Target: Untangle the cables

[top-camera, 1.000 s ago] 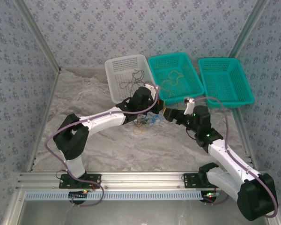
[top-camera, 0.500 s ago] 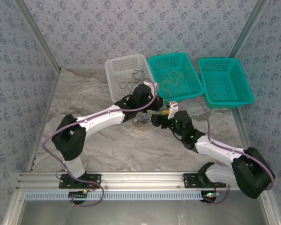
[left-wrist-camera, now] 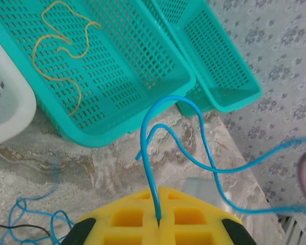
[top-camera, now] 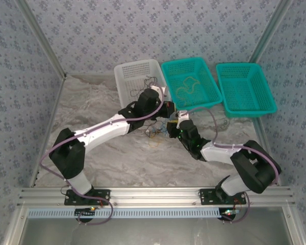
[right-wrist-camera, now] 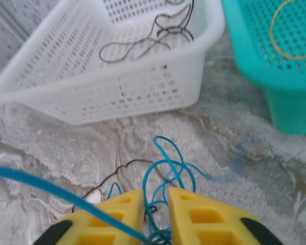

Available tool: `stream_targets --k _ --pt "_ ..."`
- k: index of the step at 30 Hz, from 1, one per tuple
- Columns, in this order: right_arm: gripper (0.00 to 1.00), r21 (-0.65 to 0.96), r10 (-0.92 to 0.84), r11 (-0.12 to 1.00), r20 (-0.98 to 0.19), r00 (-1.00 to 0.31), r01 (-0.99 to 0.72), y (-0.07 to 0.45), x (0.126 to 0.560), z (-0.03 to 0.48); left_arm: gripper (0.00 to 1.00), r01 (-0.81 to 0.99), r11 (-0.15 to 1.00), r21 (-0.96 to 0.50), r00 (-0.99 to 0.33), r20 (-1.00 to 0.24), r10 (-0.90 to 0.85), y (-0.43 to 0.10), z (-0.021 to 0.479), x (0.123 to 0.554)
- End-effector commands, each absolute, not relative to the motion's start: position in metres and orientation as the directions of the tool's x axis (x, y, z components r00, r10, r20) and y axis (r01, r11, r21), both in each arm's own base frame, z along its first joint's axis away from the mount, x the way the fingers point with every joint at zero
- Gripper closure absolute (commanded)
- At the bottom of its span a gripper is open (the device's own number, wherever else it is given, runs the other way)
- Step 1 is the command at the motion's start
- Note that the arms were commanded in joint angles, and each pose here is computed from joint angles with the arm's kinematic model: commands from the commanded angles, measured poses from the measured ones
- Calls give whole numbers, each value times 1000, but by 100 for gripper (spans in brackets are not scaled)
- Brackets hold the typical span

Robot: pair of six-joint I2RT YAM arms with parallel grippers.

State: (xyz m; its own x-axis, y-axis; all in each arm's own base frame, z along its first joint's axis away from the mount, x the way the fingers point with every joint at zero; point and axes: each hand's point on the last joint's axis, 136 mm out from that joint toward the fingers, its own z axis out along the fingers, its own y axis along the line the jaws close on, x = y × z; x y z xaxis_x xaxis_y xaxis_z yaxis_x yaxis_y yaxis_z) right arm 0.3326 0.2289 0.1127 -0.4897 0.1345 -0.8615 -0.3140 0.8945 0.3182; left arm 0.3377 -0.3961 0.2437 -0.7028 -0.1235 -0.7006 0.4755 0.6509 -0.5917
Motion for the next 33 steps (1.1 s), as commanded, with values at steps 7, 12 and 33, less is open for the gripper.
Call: stream_targets --k 7,12,33 --pt "82 261 68 943 -761 -645 -208 220 320 33 100 557 575 -599 -589 -773 -235 -366 327 347" --pt "79 256 71 953 -705 -706 -161 214 313 7 100 585 621 -523 -438 -847 -301 -333 376 346" --pt "61 195 -37 938 -763 -645 -285 211 312 56 100 633 643 -431 -336 -901 -274 -312 428 338"
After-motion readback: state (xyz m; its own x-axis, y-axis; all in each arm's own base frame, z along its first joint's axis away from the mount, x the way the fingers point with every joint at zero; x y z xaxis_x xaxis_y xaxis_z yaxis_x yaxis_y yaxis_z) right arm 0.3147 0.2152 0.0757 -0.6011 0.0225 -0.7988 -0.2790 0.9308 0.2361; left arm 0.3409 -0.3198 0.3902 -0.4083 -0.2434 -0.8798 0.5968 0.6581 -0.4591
